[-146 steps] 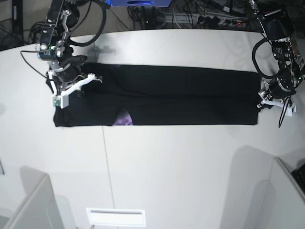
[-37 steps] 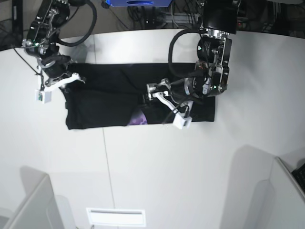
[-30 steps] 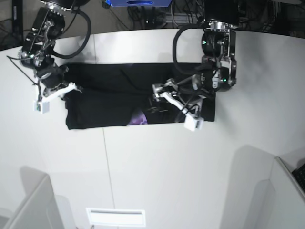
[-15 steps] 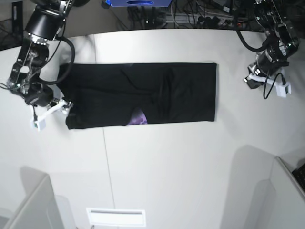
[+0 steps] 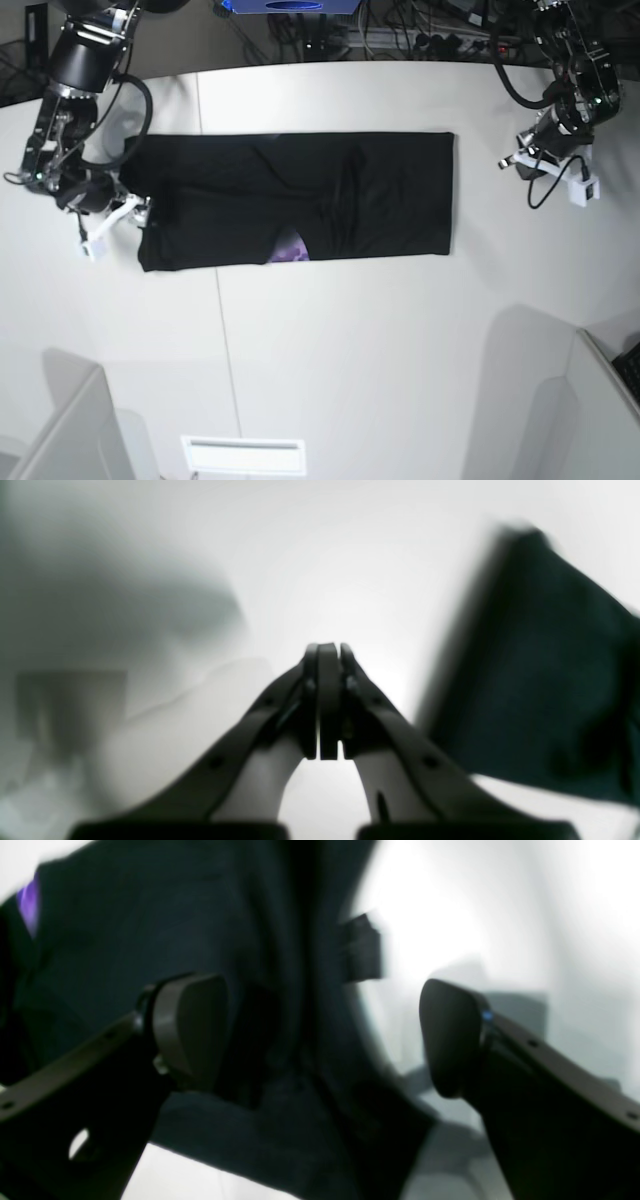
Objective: Fold the T-shirt properly
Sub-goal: 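Lower both grippers to the ends of the shortened strip and grasp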
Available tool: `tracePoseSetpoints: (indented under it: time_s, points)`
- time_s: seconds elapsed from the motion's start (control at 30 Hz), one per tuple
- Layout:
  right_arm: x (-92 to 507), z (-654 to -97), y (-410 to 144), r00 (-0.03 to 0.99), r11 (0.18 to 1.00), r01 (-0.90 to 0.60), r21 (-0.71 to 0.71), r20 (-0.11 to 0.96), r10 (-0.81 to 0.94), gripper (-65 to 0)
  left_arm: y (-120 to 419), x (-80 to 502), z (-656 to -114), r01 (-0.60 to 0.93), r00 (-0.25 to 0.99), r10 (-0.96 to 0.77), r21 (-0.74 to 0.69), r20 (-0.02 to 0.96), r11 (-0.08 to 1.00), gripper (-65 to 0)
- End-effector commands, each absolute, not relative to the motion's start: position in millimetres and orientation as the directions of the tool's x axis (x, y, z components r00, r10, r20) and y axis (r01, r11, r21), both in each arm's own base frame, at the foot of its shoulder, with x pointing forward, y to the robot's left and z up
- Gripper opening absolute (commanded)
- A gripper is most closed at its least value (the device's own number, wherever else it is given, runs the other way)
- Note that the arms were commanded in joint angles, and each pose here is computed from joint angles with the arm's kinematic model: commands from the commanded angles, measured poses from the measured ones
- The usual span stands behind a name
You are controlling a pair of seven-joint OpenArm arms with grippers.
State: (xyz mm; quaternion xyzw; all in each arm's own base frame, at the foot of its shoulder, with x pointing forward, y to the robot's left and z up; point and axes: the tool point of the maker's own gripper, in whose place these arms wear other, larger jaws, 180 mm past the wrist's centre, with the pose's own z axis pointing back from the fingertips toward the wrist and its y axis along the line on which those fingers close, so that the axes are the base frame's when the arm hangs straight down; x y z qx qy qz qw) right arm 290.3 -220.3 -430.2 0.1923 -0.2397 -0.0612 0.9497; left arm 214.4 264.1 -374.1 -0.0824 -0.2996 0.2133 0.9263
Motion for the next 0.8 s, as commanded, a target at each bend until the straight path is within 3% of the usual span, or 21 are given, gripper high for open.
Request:
tracePoseSetpoints:
  time_s: [0.0,0.2,0.4,0.63,0.7,0.77]
  points:
    - [278.5,-437.7,-216.6,0.908,0.922,0.026,0.386,0.376,-0.183,-9.3,268.7,217.9,-369.3,-0.332,0.729,0.411,-0.243,0.547,0.912,-65.0]
    - [259.9,-451.1,-203.2,0.924,0.911,0.038,0.41,0.332,-0.189,-10.1,247.6,231.1,-391.7,-0.298,0.774,0.372,-0.225,0.511,0.928,-65.0]
    - [257.2,-454.1,-193.0,0.932,0.906,0.027,0.423,0.317,-0.176,-26.7,223.1,242.0,-414.0,-0.227,0.834,0.287,-0.18,0.472,0.957,-65.0]
    - [259.8,-456.2,-181.4,0.935,0.904,-0.006,0.427,0.322,-0.146,-29.9,211.5,247.2,-449.2,-0.209,0.852,0.269,-0.18,0.449,0.961,-65.0]
    - [264.1,-454.6,-182.0,0.927,0.904,-0.005,0.427,0.341,-0.156,-35.9,206.7,244.2,-461.4,-0.204,0.863,0.264,-0.18,0.431,0.962,-65.0]
    - [267.6,-453.1,-182.2,0.921,0.905,-0.008,0.426,0.355,-0.159,-45.9,201.8,247.3,-469.5,-0.193,0.866,0.254,-0.181,0.43,0.964,-65.0]
